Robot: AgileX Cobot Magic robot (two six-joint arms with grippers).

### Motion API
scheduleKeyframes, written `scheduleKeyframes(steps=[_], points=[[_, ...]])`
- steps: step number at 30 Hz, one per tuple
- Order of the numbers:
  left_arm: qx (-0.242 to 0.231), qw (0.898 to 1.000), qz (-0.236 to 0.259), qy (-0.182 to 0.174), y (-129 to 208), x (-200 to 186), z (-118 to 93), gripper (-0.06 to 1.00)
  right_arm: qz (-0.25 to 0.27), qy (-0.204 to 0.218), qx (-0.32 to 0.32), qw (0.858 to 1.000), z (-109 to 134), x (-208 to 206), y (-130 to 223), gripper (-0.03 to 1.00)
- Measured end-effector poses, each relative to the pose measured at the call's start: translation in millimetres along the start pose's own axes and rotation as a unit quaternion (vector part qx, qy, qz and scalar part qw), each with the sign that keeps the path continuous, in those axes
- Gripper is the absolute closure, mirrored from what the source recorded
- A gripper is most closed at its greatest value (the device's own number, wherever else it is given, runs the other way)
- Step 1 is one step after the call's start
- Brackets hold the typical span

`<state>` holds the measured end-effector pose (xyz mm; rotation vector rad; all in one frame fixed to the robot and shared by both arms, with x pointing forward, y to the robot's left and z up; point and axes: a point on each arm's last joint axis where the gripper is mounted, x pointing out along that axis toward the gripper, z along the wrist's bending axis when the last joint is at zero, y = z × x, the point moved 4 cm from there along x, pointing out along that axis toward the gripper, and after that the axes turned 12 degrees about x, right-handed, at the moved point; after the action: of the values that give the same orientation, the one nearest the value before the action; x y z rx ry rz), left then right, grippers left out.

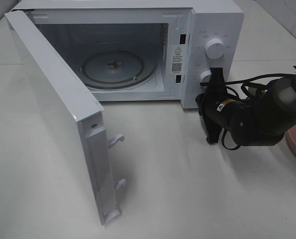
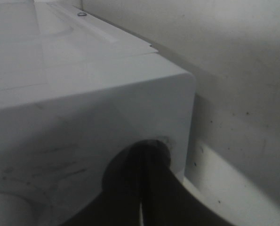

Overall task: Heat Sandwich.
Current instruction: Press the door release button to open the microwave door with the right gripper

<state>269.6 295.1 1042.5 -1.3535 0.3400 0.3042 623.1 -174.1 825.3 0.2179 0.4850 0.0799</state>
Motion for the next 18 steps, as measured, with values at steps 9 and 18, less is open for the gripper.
scheduleKeyframes(steps=[9,18], points=[[0.0,1.0,0.0,0.0,0.0,0.0,0.0,-0.03,0.002,0.006,0.003,1.0,0.0,-0.7,0.8,0.95],[0.0,1.0,0.0,0.0,0.0,0.0,0.0,-0.03,0.01,0.023,-0.007,1.0,4.5,-7.7,0.4,0.95]])
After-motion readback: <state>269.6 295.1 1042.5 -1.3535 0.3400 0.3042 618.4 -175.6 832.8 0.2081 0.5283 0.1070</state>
